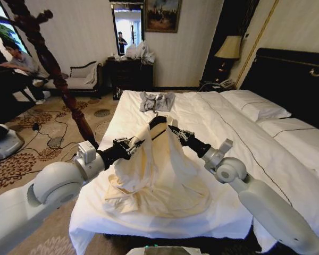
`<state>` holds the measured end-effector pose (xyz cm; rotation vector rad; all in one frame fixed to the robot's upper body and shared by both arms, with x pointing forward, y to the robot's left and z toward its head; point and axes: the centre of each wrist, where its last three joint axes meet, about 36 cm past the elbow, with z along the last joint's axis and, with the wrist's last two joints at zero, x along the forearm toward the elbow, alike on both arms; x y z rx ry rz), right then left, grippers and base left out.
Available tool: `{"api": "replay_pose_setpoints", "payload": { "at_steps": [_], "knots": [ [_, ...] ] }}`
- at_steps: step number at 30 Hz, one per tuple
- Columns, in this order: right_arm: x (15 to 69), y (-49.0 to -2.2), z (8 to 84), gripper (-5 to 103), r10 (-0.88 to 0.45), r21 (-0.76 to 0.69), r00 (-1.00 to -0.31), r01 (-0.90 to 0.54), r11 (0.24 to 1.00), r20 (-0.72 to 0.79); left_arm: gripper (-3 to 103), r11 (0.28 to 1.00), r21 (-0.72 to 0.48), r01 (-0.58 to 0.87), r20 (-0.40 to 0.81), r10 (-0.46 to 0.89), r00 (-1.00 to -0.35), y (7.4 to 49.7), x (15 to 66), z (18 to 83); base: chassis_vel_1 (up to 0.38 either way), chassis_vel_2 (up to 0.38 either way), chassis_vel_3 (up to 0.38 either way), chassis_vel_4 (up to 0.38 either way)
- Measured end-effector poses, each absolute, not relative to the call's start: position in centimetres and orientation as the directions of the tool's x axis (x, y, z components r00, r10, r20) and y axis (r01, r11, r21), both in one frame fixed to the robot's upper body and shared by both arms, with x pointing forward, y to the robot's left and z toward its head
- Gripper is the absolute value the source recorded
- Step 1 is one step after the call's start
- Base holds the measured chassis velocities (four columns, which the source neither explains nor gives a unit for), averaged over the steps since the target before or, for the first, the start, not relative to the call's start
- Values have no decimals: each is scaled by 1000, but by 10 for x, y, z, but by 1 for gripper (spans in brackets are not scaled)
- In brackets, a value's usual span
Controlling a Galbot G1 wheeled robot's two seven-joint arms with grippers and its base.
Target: Pick up the clothes from the bed and hang them on the clothes hanger.
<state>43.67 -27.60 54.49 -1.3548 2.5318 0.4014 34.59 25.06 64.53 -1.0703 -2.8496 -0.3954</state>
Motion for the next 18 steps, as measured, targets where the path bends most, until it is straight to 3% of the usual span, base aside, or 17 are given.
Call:
{"api": "replay_pose_setpoints", "payload": {
  "at_steps": [8, 14, 16, 18],
  "knots": [
    [433, -277, 539, 0, -833, 56, -436, -894, 445, -340, 19, 733, 224, 643, 136, 630, -765, 253, 350, 649, 0, 0, 0, 0],
    [434, -277, 536, -3, -833, 1, -429, -889, 458, -349, 19, 735, 231, 638, 127, 627, -769, 254, 350, 651, 0, 0, 0, 0],
    [434, -277, 536, 1, -832, -6, -427, -889, 459, -354, 19, 736, 232, 637, 125, 627, -769, 254, 350, 651, 0, 0, 0, 0],
    [435, -277, 534, 12, -823, -27, -418, -886, 463, -383, 19, 740, 236, 630, 113, 623, -774, 255, 351, 653, 0, 0, 0, 0]
  ]
}}
